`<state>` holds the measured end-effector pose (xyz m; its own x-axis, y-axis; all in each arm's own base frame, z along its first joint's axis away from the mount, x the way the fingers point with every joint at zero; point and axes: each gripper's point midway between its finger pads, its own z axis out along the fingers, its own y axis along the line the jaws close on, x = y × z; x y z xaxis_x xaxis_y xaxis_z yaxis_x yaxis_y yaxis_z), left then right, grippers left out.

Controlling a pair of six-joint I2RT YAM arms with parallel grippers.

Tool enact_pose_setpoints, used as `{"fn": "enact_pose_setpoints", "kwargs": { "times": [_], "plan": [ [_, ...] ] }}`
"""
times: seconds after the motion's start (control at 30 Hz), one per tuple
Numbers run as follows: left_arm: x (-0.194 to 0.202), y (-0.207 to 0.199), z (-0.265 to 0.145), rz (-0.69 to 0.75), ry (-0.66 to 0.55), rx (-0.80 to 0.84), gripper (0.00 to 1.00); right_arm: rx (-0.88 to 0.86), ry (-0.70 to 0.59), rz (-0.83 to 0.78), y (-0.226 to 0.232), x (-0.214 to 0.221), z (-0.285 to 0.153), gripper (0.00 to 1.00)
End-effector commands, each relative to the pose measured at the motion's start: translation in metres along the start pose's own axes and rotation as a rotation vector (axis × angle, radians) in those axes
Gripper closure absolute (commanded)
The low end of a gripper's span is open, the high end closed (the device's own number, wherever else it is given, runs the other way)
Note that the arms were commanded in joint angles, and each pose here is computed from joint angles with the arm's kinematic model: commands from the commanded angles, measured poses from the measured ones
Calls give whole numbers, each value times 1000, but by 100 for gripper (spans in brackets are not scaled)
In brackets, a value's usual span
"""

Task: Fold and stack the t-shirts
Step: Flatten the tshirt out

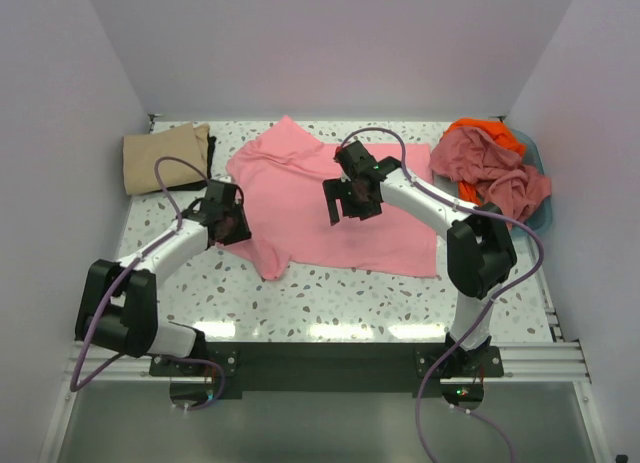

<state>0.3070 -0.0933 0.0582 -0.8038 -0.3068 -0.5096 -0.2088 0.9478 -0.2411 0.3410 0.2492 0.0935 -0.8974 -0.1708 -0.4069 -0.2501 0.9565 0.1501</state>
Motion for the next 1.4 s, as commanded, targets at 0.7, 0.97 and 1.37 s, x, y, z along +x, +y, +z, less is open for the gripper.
{"fn": "enact_pose_setpoints", "kwargs": {
  "times": [0.7, 0.97, 1.37],
  "plan": [
    [9, 16, 30, 43, 18, -24, 67, 33, -19, 15, -9, -2, -17, 18],
    [17, 18, 36, 42, 41, -27, 67, 32, -12, 15, -8, 0, -17, 18],
    [6, 12, 32, 30, 16, -15, 96, 19, -10, 22, -6, 0, -16, 18]
  ]
}}
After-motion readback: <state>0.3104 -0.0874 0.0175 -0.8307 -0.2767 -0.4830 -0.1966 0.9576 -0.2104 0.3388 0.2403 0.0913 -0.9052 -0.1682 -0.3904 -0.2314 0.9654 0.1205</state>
